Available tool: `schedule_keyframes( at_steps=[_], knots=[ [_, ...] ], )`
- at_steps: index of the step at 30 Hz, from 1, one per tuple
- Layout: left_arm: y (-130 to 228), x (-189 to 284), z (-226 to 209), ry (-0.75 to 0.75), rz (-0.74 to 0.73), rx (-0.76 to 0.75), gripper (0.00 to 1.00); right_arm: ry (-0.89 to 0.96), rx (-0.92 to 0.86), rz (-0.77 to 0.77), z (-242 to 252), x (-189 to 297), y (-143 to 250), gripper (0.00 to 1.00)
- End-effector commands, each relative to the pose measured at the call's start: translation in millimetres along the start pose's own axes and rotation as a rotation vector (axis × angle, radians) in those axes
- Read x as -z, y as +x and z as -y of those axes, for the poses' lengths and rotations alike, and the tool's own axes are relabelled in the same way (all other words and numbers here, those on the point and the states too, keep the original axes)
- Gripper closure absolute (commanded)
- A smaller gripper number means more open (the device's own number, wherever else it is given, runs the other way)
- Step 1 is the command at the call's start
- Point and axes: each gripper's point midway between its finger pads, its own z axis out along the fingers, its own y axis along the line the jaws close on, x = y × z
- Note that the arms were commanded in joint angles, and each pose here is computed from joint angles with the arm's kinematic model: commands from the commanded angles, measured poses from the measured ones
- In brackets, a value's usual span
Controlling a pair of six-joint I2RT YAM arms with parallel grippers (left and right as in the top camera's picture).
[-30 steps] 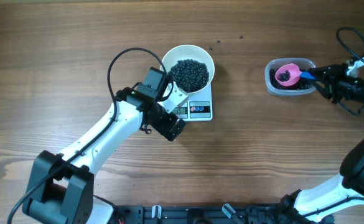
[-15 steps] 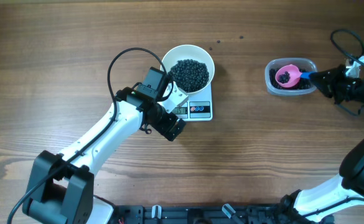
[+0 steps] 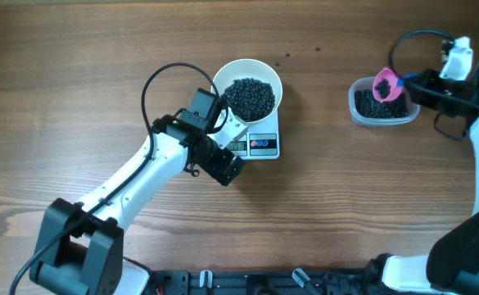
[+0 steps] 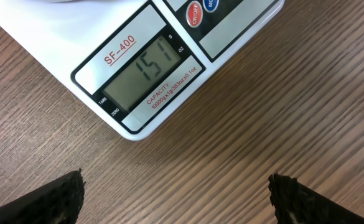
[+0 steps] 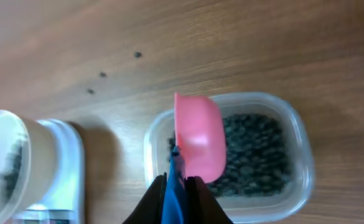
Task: Scoop item into bowl and weigh 150g on scale
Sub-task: 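Lift the scoop from the tub and carry it over the bowl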
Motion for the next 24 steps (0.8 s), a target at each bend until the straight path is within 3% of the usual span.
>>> schedule_keyframes(
  at_steps=[1,6,9,15,19,22,24],
  knots=[
    [0,2,2,0.007,0.008,0.0,0.0,0.17,0.292,0.032,-7,15,-16,0.95],
    [0,2,2,0.007,0.008,0.0,0.0,0.411,0.759,-0.056,-22,17,-18,0.96],
    [0,2,2,0.007,0.008,0.0,0.0,0.459,0.852,-0.082,-27,17,-18,0.96],
    [0,2,2,0.007,0.008,0.0,0.0,0.372,0.791,-0.009,-43,11,-24,0.96],
    [0,2,2,0.007,0.008,0.0,0.0,0.322,0.778,0.196,-67,13,-64,0.96],
    [0,2,2,0.008,0.008,0.0,0.0,0.097,0.693,0.418,-115,18,-97,0.96],
    [0,2,2,0.007,0.008,0.0,0.0,0.011,0.626,0.487,-130,18,-109,0.96]
  ],
)
